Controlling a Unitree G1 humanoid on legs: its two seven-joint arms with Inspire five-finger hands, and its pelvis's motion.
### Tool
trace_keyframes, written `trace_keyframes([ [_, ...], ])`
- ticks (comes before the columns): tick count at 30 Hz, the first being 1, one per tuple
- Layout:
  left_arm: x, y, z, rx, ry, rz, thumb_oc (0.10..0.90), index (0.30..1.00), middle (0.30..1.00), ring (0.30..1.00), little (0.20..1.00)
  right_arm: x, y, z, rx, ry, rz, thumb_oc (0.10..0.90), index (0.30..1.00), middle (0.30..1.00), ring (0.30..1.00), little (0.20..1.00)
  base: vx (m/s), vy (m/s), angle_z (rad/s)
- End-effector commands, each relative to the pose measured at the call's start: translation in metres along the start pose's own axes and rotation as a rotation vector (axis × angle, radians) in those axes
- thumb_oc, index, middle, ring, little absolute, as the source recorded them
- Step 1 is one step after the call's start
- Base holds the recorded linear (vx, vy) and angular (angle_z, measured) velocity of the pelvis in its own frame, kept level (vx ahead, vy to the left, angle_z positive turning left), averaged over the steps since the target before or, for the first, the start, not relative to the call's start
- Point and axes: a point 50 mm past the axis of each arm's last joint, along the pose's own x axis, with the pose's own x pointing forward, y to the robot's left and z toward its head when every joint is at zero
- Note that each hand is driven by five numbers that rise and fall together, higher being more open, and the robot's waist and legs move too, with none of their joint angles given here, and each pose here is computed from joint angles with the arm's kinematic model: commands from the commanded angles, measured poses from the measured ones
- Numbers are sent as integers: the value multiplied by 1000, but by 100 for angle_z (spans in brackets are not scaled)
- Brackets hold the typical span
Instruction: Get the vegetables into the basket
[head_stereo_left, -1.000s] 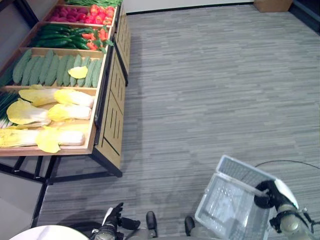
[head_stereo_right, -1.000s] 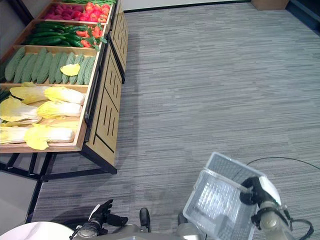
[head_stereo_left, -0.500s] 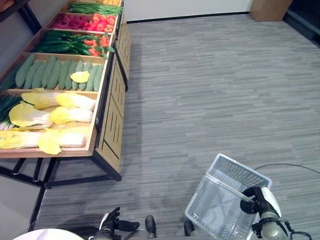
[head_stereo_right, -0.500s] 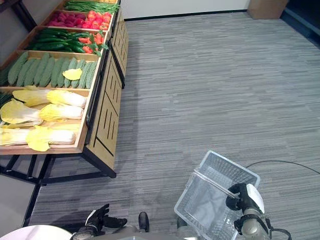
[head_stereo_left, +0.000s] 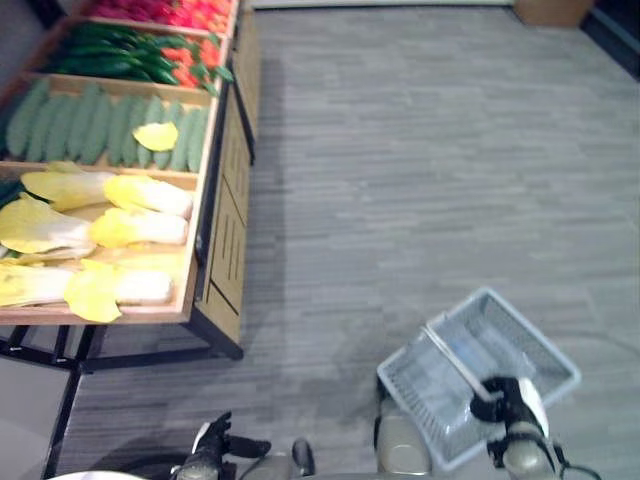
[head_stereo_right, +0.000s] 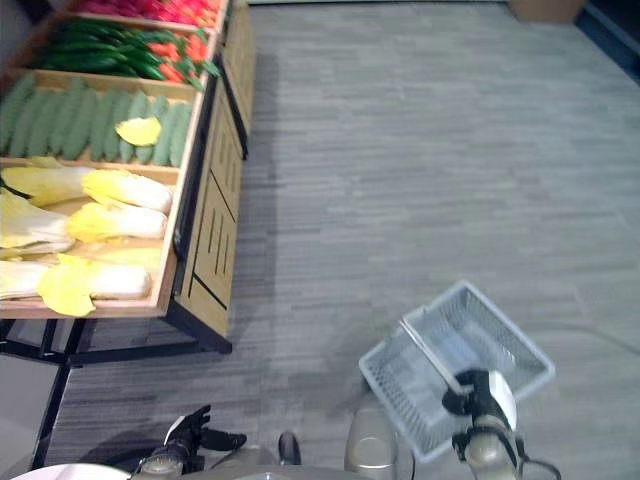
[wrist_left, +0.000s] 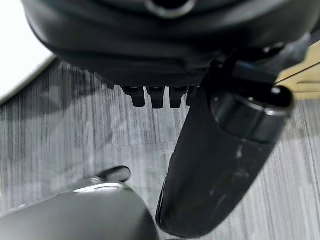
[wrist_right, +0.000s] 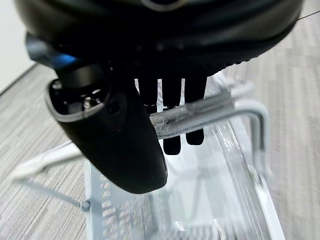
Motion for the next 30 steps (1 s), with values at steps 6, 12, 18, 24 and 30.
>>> trace_keyframes([
  [6,3,-13,46,-43,-179,6,900,1000,1000,1000,1000,25,-81,72,68,-318,-277,400,300,300,300,300,137,-295,18],
  [12,4,-16,55,-28,-202,7,900,1000,1000,1000,1000,26,-86,74,72,-321,-300,400,300,300,300,300,160,-17,26],
  [18,4,-15,43,-30,-156,29,900,1000,1000,1000,1000,21,-61,78,40,-357,-234,400,300,300,300,300,282,125,-29],
  [24,5,-11,48,-17,-175,47,900,1000,1000,1000,1000,19,-50,80,78,-353,-223,400,300,300,300,300,216,234,-43],
  [30,6,-2,56,-59,-197,79,900,1000,1000,1000,1000,22,-43,94,86,-381,-205,400,300,300,300,300,112,139,-5],
])
